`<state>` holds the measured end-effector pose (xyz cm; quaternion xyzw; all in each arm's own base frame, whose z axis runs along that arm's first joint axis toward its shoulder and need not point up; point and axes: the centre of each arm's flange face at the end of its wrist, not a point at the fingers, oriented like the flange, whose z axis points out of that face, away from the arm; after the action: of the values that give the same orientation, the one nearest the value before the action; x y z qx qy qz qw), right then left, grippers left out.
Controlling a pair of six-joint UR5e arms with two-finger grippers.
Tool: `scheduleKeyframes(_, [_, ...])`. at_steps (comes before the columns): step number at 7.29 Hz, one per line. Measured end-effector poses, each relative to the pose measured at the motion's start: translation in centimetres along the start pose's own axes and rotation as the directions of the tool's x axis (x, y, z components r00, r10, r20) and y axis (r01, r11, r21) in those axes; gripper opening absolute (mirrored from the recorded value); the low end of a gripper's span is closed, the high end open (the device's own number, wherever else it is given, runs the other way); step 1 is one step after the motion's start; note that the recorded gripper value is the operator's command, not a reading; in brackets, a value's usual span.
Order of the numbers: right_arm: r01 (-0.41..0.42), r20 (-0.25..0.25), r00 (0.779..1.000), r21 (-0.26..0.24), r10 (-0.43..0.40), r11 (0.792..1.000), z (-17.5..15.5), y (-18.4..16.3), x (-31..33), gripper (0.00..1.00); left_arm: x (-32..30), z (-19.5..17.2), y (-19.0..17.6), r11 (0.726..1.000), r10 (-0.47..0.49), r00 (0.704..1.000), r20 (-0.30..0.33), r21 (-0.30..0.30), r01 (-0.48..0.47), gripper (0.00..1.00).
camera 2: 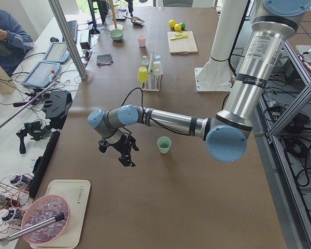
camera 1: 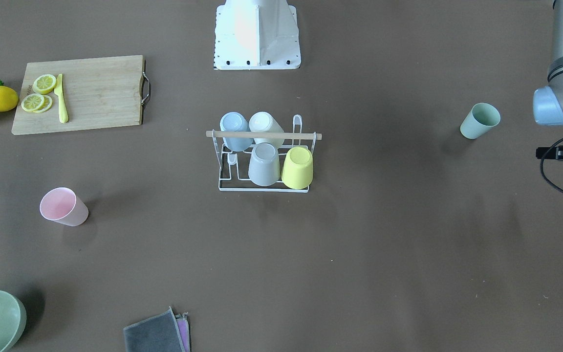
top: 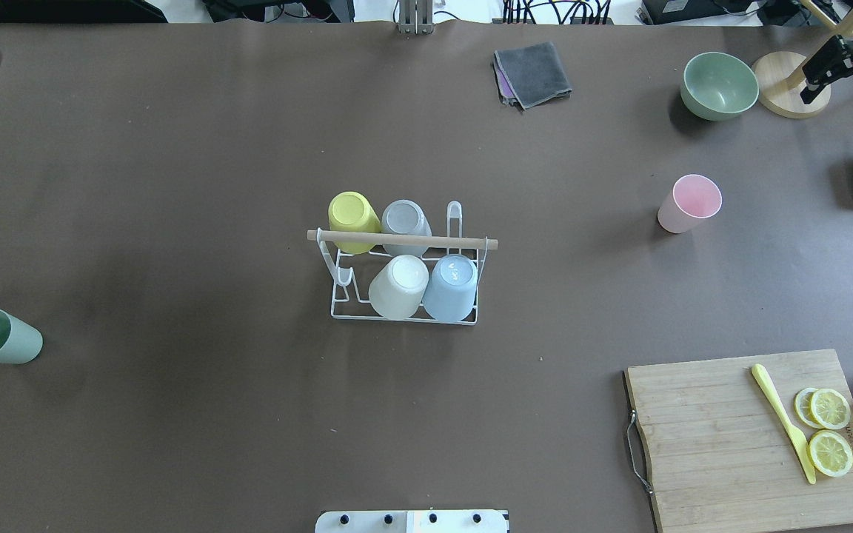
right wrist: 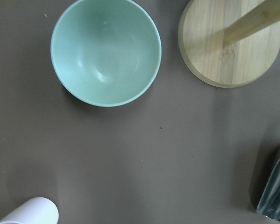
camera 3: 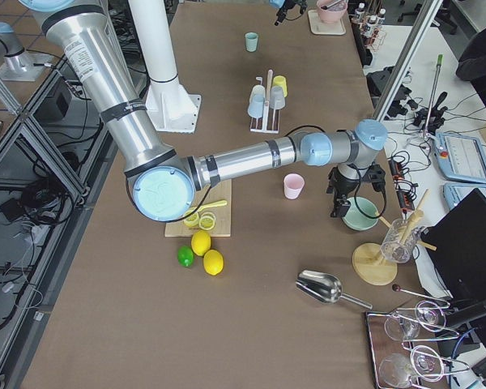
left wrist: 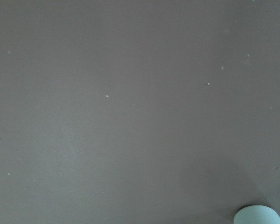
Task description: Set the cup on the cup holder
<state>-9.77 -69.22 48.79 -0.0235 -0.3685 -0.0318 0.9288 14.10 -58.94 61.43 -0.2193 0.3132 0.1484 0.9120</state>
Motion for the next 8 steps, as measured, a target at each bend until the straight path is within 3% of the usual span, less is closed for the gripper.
scheduleKeyframes(3, [-0.019, 0.034, 0.999, -0.02, 0.019, 1.0, -0.3, -3.4, -6.8, 1.0, 6.5, 1.2, -3.2, 0.993, 0.076, 0.997, 0.023, -0.097, -0.073, 0.98])
scheduleKeyframes(5, [-0.016, 0.075, 0.997, -0.064, 0.021, 0.998, 0.2, -5.7, -9.8, 1.0, 7.7, 3.4, -3.9, 0.979, 0.135, 0.991, 0.021, -0.16, -0.13, 0.98])
scheduleKeyframes(8, [0.035, 0.086, 0.996, -0.156, -0.022, 0.987, 3.5, -9.2, -12.8, 1.0, 8.6, 5.5, -3.6, 0.966, 0.141, 0.99, 0.02, -0.223, -0.133, 0.98])
